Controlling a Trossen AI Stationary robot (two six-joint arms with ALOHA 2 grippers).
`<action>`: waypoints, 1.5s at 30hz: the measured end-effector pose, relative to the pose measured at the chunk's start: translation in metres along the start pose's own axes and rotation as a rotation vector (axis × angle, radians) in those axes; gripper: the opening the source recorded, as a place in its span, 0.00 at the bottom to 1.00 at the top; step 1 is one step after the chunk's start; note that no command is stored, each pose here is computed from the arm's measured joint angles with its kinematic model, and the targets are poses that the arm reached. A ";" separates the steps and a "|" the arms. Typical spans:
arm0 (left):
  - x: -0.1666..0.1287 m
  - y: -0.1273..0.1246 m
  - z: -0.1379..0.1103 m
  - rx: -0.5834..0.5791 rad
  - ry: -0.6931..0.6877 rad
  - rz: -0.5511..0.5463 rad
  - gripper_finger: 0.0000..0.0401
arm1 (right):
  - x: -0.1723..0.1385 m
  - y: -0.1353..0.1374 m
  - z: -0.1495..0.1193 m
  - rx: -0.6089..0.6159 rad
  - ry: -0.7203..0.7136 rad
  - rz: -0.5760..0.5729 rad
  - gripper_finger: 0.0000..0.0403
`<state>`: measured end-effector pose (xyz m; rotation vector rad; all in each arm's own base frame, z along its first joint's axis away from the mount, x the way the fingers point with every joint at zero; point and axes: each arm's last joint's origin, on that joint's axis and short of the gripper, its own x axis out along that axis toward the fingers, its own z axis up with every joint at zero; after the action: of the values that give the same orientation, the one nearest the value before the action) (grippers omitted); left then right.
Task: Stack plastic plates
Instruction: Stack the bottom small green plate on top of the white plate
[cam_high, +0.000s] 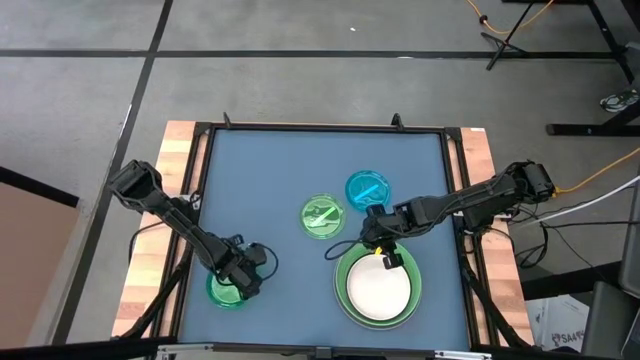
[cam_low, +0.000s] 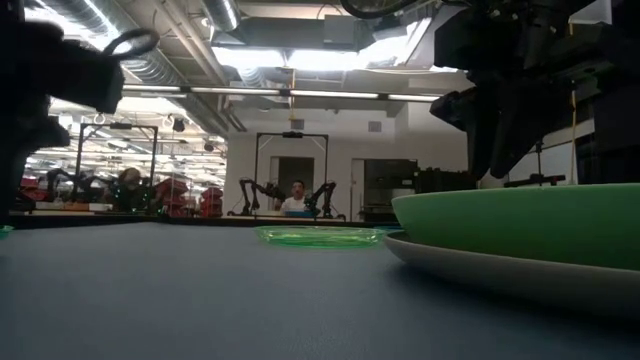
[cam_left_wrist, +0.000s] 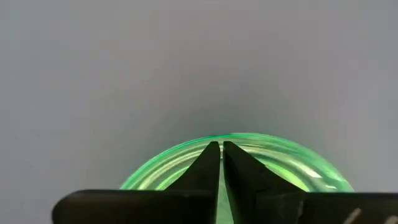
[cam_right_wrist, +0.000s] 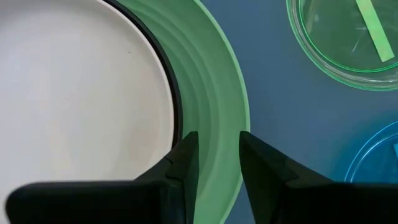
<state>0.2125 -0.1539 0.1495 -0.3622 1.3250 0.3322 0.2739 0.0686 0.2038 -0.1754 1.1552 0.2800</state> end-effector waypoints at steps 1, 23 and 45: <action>0.002 0.002 0.000 -0.004 0.002 0.005 0.03 | 0.000 0.000 0.000 0.000 0.000 0.000 0.26; 0.023 0.020 0.015 -0.115 -0.072 -0.059 0.00 | 0.000 0.000 0.000 0.000 -0.004 -0.001 0.26; 0.025 0.024 0.029 -0.167 -0.221 -0.022 0.00 | 0.000 0.000 0.000 0.000 -0.004 -0.009 0.26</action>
<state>0.2329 -0.1188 0.1289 -0.4659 1.0792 0.4532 0.2744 0.0685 0.2040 -0.1795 1.1501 0.2725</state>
